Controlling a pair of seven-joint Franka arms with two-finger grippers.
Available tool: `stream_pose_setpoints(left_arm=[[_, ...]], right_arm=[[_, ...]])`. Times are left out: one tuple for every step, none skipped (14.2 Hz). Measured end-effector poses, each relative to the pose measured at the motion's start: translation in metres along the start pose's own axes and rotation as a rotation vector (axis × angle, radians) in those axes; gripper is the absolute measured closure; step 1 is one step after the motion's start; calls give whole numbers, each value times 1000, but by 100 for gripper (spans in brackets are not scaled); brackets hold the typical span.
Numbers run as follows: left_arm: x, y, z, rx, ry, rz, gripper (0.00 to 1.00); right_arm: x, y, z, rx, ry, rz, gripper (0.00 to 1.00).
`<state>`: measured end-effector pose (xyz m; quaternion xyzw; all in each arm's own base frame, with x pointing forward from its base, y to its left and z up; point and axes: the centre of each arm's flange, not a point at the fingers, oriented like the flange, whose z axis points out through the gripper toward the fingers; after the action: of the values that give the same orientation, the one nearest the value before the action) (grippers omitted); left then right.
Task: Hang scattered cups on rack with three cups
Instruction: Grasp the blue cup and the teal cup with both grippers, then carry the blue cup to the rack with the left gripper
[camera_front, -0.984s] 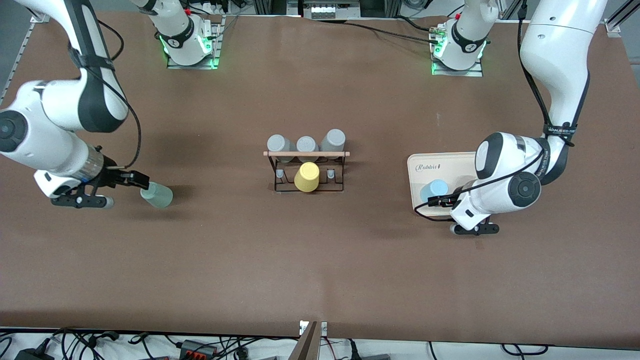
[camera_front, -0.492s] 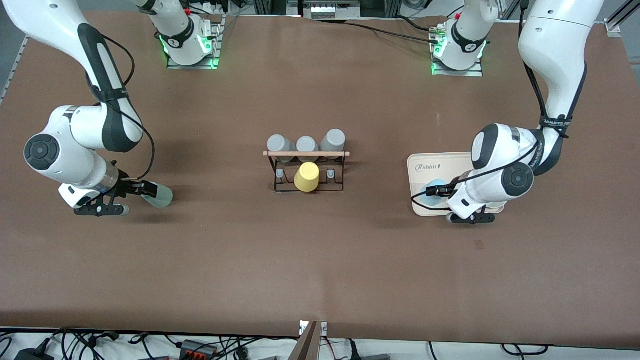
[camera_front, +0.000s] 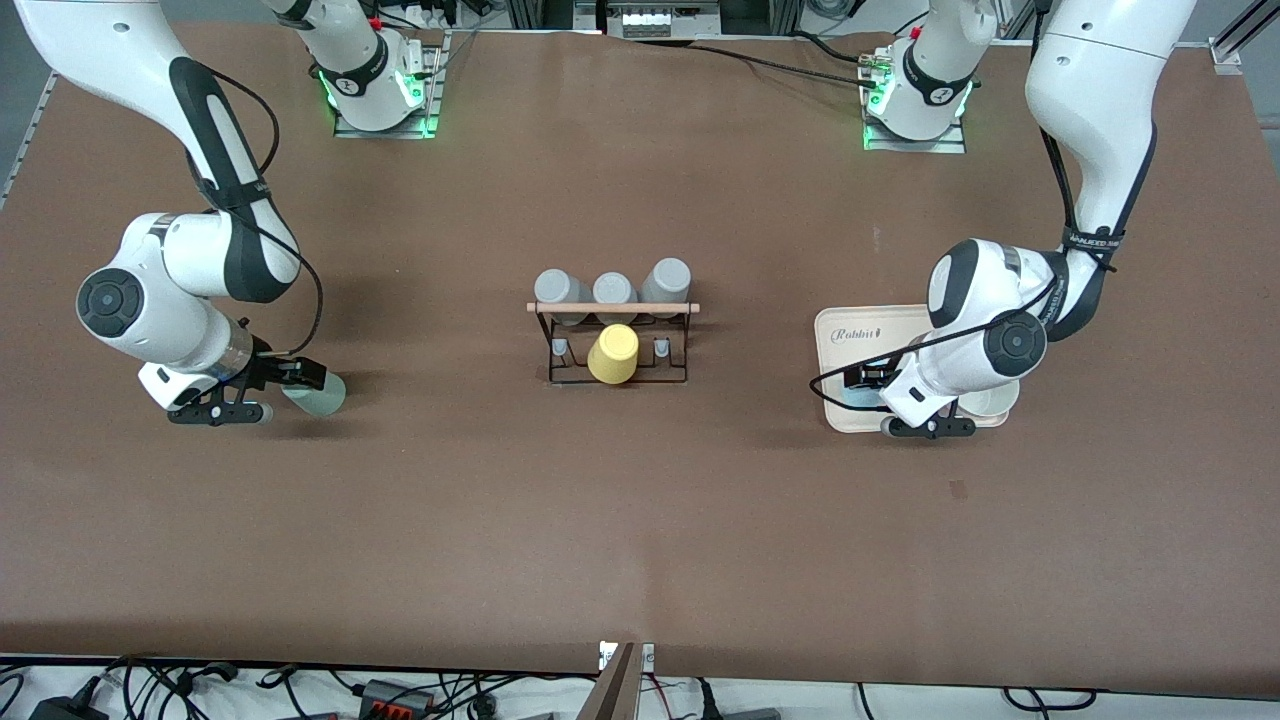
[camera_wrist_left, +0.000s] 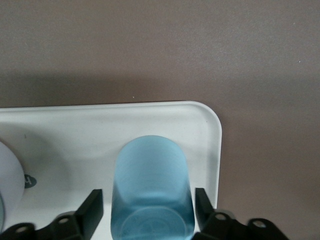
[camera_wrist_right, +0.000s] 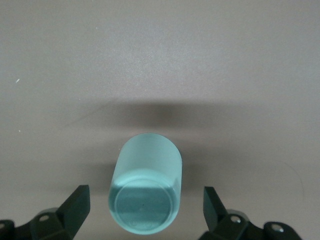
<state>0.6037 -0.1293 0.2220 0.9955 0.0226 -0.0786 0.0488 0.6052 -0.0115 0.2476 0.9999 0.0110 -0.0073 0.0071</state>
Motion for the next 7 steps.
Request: stream_pose_setpoints(left_arm=[[0, 0, -2, 0, 3, 1, 33], [0, 1, -5, -1, 8, 5, 34], [0, 5, -9, -4, 18, 16, 34], [0, 15, -17, -12, 33, 34, 34], [1, 27, -29, -22, 53, 50, 34], [3, 39, -43, -32, 76, 62, 34], [5, 50, -57, -43, 93, 74, 34]], right_arm=[[-2, 0, 3, 0, 0, -1, 0], [-3, -1, 6, 0, -1, -2, 0], [-3, -2, 8, 0, -1, -3, 0], [-3, -3, 8, 1, -2, -5, 6], [-3, -3, 9, 1, -2, -6, 7], [-3, -3, 8, 1, -2, -7, 12], [-3, -4, 9, 2, -2, -7, 22]])
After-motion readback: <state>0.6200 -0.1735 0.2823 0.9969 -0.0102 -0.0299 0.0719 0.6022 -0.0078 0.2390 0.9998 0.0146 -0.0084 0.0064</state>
